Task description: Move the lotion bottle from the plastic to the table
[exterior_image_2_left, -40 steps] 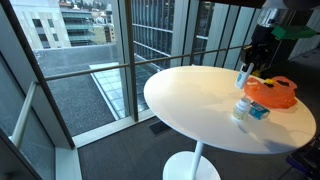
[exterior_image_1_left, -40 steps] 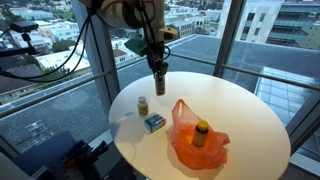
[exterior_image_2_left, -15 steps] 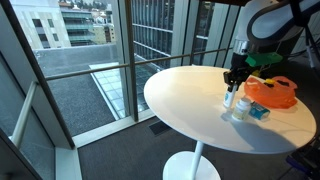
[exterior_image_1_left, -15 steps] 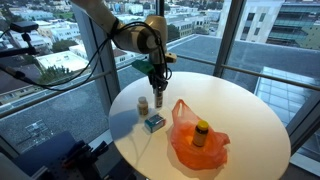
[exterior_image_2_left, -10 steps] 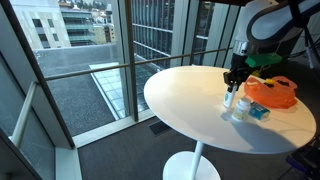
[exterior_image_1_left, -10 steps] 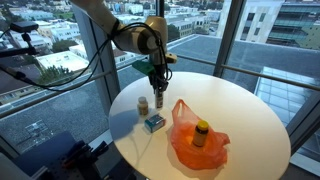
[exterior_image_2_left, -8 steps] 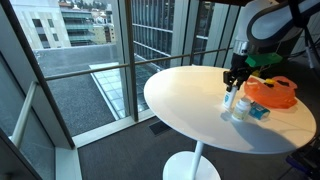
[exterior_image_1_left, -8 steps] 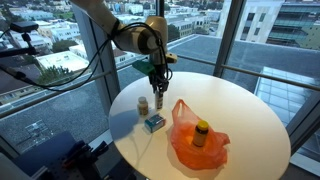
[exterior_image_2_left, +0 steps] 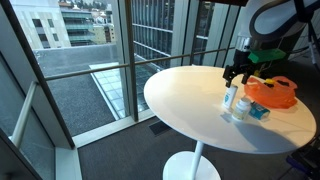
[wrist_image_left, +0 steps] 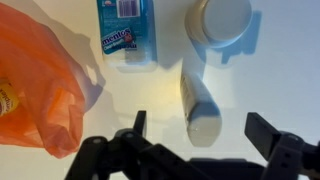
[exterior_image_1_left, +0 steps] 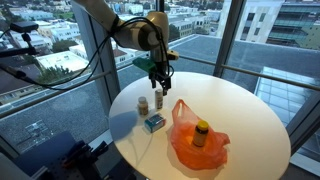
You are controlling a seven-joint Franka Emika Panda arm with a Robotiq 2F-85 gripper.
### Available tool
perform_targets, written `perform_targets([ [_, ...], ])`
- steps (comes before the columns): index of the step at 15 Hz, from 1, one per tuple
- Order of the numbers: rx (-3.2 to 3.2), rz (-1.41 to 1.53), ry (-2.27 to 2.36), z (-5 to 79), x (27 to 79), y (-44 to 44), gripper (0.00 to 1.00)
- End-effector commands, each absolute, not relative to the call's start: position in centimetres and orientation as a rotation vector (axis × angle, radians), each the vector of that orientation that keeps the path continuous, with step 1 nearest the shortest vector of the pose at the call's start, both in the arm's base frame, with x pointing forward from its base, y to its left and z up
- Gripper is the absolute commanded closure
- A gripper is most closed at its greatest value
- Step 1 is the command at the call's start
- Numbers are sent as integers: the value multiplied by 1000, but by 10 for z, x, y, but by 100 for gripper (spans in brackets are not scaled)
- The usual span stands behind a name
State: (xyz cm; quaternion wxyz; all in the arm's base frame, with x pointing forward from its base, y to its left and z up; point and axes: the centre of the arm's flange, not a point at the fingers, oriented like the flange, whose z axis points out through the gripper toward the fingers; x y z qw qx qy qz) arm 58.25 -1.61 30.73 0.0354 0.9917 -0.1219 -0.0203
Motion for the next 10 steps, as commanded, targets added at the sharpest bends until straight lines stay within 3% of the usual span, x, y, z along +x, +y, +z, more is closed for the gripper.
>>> perform_targets([
  [1,3007,-122,-372,338,570,-23,0],
  [10,2969,-241,-187,398,516,-41,0],
])
